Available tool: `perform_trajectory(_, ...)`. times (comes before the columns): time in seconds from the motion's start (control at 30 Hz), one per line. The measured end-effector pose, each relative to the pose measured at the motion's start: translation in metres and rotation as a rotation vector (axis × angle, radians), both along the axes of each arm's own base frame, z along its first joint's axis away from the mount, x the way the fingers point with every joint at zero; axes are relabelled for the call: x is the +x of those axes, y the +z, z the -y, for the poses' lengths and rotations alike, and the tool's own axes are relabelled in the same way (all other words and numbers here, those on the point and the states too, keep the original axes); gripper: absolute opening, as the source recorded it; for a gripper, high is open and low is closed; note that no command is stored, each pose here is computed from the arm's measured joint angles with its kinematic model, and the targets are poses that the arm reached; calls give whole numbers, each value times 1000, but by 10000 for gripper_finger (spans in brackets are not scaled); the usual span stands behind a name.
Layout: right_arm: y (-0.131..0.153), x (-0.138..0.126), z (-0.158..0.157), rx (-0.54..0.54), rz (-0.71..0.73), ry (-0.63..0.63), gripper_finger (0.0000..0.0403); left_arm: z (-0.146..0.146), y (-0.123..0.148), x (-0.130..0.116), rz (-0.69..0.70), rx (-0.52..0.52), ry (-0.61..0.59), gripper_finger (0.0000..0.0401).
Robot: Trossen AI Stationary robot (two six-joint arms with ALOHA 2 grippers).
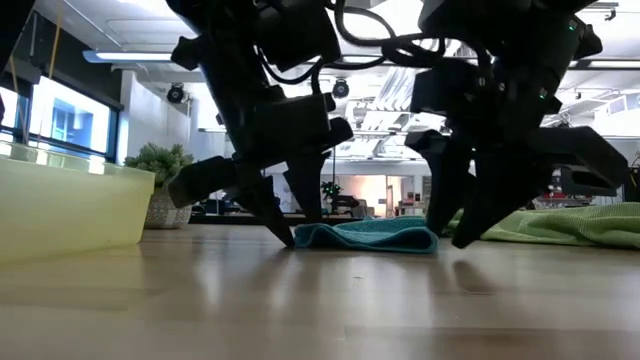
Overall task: Roll microfiber towels into tight, uniform cylinder then place into a basket
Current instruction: Fold the blue towel
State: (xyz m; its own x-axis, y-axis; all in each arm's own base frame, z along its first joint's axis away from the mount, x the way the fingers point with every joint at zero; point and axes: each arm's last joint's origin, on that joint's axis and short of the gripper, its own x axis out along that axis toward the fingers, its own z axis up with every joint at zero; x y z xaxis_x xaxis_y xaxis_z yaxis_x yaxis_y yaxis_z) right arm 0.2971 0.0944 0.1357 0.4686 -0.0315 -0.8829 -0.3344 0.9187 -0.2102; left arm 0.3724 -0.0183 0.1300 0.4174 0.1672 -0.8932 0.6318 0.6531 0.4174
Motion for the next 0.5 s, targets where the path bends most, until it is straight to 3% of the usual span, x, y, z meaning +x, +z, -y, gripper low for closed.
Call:
perform_trajectory(0.37, -13, 6, -9, 6, 21, 12, 149, 13, 0, -1, 14, -139, 110, 159)
perform_trajectory(0.5, -13, 5, -12, 17, 25, -4, 149, 13, 0, -1, 17, -195, 174, 139)
